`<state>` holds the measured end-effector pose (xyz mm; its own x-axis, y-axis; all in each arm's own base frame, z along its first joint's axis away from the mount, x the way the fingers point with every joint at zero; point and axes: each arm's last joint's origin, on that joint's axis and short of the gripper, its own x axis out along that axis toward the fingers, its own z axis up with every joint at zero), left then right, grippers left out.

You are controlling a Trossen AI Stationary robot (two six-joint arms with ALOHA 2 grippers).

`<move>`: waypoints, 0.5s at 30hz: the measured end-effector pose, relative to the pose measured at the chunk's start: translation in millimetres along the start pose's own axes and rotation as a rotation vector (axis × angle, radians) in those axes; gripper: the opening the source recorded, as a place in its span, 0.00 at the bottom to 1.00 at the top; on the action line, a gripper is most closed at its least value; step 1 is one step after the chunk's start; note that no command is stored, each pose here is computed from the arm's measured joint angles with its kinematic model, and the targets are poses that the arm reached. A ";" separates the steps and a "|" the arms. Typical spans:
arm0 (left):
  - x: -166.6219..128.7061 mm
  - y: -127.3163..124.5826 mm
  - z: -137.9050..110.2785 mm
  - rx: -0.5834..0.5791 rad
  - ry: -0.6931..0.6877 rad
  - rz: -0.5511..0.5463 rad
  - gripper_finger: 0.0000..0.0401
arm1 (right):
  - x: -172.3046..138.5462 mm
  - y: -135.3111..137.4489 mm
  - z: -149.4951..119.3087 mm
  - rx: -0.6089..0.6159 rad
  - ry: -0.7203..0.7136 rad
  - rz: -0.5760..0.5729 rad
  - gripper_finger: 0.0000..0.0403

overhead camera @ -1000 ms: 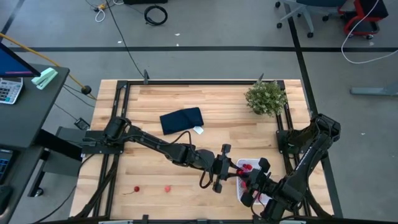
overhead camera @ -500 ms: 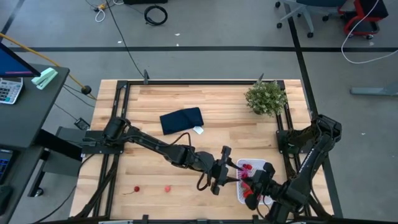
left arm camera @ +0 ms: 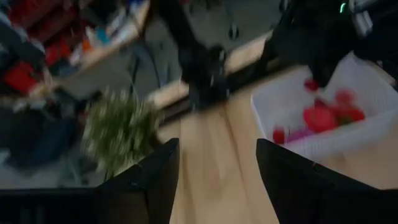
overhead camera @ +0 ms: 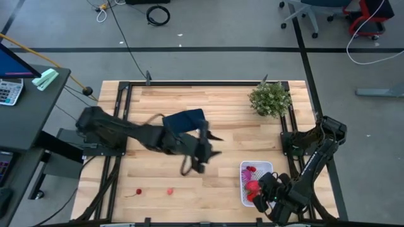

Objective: Pick and placing Produce into tupperware
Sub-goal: Put the cherry into the white bin

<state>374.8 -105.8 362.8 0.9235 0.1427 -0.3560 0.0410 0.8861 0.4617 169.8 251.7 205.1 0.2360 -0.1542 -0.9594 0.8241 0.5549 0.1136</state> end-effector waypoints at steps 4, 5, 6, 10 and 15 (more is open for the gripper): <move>-41.1 26.3 -5.2 -0.093 0.108 -0.007 0.54 | 1.9 3.2 5.3 -0.024 0.007 0.000 0.07; -52.3 32.1 -7.0 -0.122 0.133 -0.009 0.54 | 2.8 4.3 8.1 -0.027 0.015 -0.006 0.09; -63.3 36.6 -9.5 -0.151 0.164 -0.012 0.54 | 3.7 5.2 10.5 -0.032 0.028 -0.013 0.11; -100.6 50.6 -20.0 -0.281 0.268 -0.013 0.55 | 7.7 10.2 22.9 -0.076 0.038 -0.021 0.20; -134.6 50.0 -39.0 -0.449 0.474 -0.110 0.55 | 12.9 15.5 40.3 -0.097 0.034 -0.032 0.29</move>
<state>237.7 -63.4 402.1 0.6513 0.1288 -0.7478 -0.1325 0.9897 0.0550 206.3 225.4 204.9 0.1919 -0.1463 -0.9705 0.7766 0.6272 0.0590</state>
